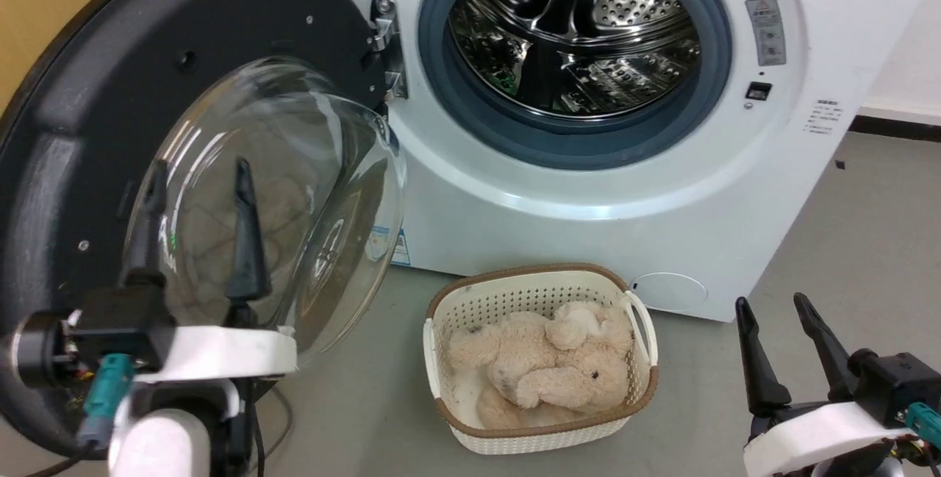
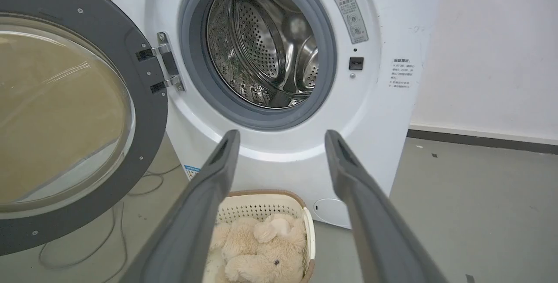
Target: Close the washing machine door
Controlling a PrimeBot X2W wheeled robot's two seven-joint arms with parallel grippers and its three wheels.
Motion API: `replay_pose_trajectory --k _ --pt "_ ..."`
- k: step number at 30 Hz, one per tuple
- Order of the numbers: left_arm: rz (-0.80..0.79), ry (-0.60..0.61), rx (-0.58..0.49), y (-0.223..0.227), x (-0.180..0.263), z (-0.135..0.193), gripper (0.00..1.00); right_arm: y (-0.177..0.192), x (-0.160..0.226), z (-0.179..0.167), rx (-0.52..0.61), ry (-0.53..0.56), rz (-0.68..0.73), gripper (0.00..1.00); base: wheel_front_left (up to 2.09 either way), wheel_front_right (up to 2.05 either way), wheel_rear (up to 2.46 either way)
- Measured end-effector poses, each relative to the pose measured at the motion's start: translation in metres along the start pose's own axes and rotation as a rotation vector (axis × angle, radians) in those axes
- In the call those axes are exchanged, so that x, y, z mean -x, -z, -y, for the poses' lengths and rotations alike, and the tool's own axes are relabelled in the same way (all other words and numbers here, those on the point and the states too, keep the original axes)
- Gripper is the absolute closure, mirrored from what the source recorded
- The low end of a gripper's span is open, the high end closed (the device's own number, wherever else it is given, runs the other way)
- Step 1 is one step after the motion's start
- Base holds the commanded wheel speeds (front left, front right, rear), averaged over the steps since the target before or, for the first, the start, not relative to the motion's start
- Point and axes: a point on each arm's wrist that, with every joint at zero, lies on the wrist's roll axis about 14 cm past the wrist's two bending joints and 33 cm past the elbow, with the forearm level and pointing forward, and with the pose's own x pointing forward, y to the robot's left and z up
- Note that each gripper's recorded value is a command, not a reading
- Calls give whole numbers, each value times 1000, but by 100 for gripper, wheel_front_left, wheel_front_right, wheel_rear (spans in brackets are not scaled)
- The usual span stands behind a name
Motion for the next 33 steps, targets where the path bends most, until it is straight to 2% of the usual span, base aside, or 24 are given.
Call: replay_pose_trajectory --k 1,2,3,13,19,26,30,33 --pt "17 -13 4 -5 -1 -5 0 0 -1 -1 -2 -4 0 0 0 0 0" --pt "35 -28 5 -10 -2 -10 53 1 -3 -3 -6 -9 0 0 0 0 0" --pt "52 -42 7 -16 -4 -15 100 0 -4 -4 -10 -13 3 0 0 0 0" --pt "208 -178 37 -64 -4 -71 100 1 -17 -21 -48 -63 21 0 0 0 0" --pt "256 -265 92 -75 1 -109 100 3 -26 -30 -72 -91 21 0 0 0 0" --pt "201 -389 215 -55 10 -156 100 7 -35 -42 -101 -126 25 0 0 0 0" --pt "143 -433 232 -42 14 -179 100 8 -38 -47 -114 -136 27 0 0 0 0" --pt "46 -476 323 -16 19 -192 100 9 -41 -48 -133 -139 29 0 0 0 0"
